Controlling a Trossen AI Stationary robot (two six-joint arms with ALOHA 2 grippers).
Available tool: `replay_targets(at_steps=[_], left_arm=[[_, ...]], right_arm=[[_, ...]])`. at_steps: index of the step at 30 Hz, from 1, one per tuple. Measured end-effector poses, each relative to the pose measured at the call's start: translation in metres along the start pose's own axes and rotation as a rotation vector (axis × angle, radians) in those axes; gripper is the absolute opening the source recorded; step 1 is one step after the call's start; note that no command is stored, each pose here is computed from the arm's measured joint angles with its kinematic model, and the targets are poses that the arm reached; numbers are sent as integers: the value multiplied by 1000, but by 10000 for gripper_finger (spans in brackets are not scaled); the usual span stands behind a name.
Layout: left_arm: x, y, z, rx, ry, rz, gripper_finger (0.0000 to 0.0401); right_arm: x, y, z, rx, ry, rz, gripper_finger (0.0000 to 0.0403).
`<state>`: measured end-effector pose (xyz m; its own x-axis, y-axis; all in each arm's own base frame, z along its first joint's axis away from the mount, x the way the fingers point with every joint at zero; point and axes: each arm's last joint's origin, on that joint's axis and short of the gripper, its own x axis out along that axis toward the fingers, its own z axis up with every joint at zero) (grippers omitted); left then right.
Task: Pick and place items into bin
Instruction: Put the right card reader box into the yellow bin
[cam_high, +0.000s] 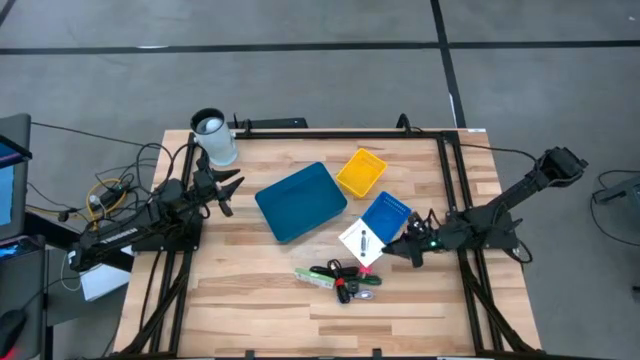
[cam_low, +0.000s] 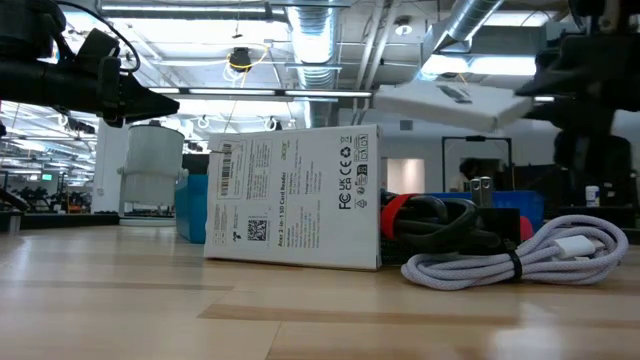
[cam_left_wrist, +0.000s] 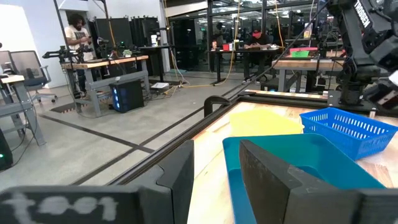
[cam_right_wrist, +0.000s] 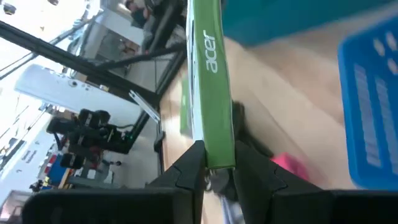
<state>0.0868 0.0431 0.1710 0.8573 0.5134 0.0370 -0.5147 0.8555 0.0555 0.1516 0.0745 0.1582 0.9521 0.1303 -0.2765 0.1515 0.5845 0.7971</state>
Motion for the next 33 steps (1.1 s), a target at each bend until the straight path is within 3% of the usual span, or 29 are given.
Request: replay_targets(at_steps=[16,25,33], left_arm=[[0,0,0,0,0,0,119],[0,0,0,0,0,0,119],[0,0,0,0,0,0,119]], right_arm=[[13,27,68,-329,-148,77,65],[16,18,107,-424,-186,-74,65],[32,15,134,-484,-157,-97,65]])
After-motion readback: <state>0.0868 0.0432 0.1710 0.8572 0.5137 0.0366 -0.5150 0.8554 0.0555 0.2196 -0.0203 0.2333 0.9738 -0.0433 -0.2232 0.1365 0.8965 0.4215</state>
